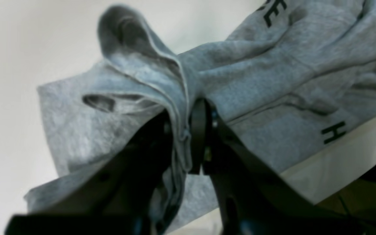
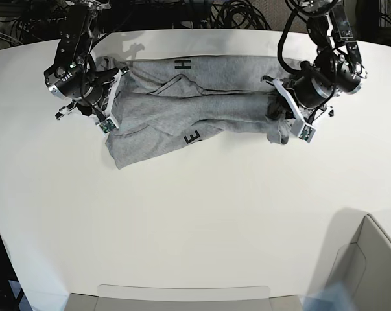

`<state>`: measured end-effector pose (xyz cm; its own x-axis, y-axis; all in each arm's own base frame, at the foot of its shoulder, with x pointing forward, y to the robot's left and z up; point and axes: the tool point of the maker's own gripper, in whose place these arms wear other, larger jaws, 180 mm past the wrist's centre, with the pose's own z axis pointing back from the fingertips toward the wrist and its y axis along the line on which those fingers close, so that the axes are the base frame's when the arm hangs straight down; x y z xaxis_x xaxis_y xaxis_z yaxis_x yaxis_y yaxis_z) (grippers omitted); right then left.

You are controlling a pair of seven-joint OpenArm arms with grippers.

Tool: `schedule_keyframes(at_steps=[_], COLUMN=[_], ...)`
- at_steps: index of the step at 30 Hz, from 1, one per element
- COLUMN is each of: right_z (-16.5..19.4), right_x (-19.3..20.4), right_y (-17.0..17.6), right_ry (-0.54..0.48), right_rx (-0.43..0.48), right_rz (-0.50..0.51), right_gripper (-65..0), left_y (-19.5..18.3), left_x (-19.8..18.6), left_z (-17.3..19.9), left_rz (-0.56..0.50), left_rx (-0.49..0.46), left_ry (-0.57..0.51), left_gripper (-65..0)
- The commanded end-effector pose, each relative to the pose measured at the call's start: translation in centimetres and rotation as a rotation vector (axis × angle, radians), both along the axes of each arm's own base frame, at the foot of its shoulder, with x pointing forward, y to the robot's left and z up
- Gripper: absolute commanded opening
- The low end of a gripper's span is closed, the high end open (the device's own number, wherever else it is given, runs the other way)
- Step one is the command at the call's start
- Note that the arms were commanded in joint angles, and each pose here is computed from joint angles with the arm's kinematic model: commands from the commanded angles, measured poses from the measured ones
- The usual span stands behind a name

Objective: Fold the T-shirt properly
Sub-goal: 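Grasp the strip end with the left gripper and lift it, then fold the held strip end with the left gripper toward the right gripper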

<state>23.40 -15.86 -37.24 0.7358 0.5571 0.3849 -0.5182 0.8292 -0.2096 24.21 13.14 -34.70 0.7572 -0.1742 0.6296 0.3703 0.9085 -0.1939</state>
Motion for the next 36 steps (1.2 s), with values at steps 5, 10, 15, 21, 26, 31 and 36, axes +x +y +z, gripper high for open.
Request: schedule_keyframes(at_steps=[5, 10, 15, 21, 26, 31, 36], right_z=[0.9, 0.9, 0.9, 0.9, 0.9, 0.9, 0.9], right_x=[0.7, 0.7, 0.7, 0.7, 0.7, 0.7, 0.7], right_y=[0.1, 0.1, 0.1, 0.0, 0.0, 0.0, -0.1], right_ry=[-0.039, -0.039, -0.039, -0.038, -0.038, -0.038, -0.037], right_rx=[-0.001, -0.001, -0.001, -0.004, -0.004, -0.004, -0.004], right_rz=[0.015, 0.015, 0.015, 0.015, 0.015, 0.015, 0.012], right_gripper=[-58.2, -58.2, -58.2, -58.2, -58.2, -58.2, -58.2], left_y=[-2.6, -3.9, -4.8, -6.0, -5.9, -6.3, -4.4], left_x=[1.2, 1.5, 1.4, 0.3, 0.3, 0.6, 1.8], left_z=[1.4, 1.5, 1.3, 0.5, 0.6, 0.9, 2.7], left_rz=[-0.008, 0.018, -0.005, -0.111, -0.109, -0.106, -0.018], left_rx=[-0.077, -0.123, -0.133, -0.09, -0.091, -0.103, -0.113], left_ry=[-0.061, -0.066, -0.055, -0.023, -0.029, -0.04, -0.102], left_gripper=[-65.0, -65.0, -65.0, -53.6, -36.6, -37.0, -39.4])
